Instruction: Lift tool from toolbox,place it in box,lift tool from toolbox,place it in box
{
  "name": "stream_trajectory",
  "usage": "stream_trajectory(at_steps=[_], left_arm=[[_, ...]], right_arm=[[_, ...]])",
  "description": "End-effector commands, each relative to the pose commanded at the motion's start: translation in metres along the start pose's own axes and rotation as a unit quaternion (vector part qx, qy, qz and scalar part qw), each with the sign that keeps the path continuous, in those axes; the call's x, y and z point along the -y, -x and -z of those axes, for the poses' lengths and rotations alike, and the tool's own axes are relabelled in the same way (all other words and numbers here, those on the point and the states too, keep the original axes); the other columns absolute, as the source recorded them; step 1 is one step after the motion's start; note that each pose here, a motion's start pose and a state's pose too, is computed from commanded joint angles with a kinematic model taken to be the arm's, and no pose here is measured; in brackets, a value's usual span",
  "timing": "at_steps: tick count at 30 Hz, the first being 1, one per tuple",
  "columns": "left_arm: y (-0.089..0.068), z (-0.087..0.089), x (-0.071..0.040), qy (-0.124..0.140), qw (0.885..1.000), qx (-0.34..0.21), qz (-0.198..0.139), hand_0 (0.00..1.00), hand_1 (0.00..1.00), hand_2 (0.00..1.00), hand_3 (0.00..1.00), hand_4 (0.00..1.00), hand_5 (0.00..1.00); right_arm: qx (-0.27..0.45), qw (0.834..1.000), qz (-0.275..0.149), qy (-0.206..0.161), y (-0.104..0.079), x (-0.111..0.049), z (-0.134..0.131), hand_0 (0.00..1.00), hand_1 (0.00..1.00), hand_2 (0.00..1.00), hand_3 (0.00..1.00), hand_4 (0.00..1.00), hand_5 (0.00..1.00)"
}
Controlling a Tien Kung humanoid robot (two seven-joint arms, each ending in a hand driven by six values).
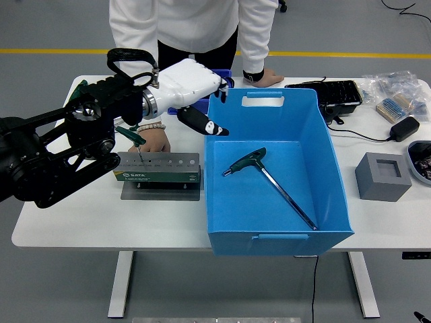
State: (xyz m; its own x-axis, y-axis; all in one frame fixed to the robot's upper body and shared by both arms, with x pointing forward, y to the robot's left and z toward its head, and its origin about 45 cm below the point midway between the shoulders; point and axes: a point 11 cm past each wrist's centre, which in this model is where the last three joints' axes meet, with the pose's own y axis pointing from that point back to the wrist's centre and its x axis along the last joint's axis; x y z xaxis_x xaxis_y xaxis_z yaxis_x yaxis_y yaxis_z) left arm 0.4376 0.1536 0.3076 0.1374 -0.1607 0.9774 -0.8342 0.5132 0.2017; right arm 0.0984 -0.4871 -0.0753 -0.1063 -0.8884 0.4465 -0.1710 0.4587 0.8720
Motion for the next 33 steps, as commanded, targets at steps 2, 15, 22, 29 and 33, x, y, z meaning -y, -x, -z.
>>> stream_trajectory(at_steps=[2, 15, 22, 29, 33], left_arm=[[0.009, 0.012, -0.001, -0.014, 1.000, -0.002, 0.010, 0.646, 0.673, 0.684, 0.614, 0.917, 0.782], [0.078, 0.049, -0.018, -0.068, 0.991, 0.044, 0.110, 0.698, 0.670, 0.663, 0.495, 0.903, 0.833], [0.100, 0.049, -0.024, -0.074, 0.982, 0.059, 0.161, 0.727, 0.634, 0.570, 0.419, 0.902, 0.854], [0.111, 0.045, -0.025, -0.071, 0.978, 0.077, 0.183, 0.735, 0.610, 0.525, 0.403, 0.903, 0.876], [0.111, 0.047, -0.025, -0.075, 0.977, 0.081, 0.185, 0.735, 0.610, 0.525, 0.403, 0.903, 0.876]], right_arm=[[0.001, 1.000, 0.000, -0.001, 0.000, 0.000, 0.001, 0.731, 0.667, 0.716, 0.653, 0.913, 0.803], [0.001, 1.000, 0.000, 0.001, 0.000, 0.000, -0.001, 0.732, 0.667, 0.716, 0.651, 0.912, 0.803], [0.001, 1.000, 0.001, 0.001, 0.001, 0.000, -0.001, 0.732, 0.667, 0.716, 0.652, 0.912, 0.802], [0.001, 1.000, 0.002, 0.001, 0.002, 0.000, -0.001, 0.731, 0.667, 0.716, 0.652, 0.913, 0.802], [0.000, 1.000, 0.002, 0.002, 0.002, 0.000, -0.002, 0.731, 0.667, 0.716, 0.652, 0.913, 0.802]])
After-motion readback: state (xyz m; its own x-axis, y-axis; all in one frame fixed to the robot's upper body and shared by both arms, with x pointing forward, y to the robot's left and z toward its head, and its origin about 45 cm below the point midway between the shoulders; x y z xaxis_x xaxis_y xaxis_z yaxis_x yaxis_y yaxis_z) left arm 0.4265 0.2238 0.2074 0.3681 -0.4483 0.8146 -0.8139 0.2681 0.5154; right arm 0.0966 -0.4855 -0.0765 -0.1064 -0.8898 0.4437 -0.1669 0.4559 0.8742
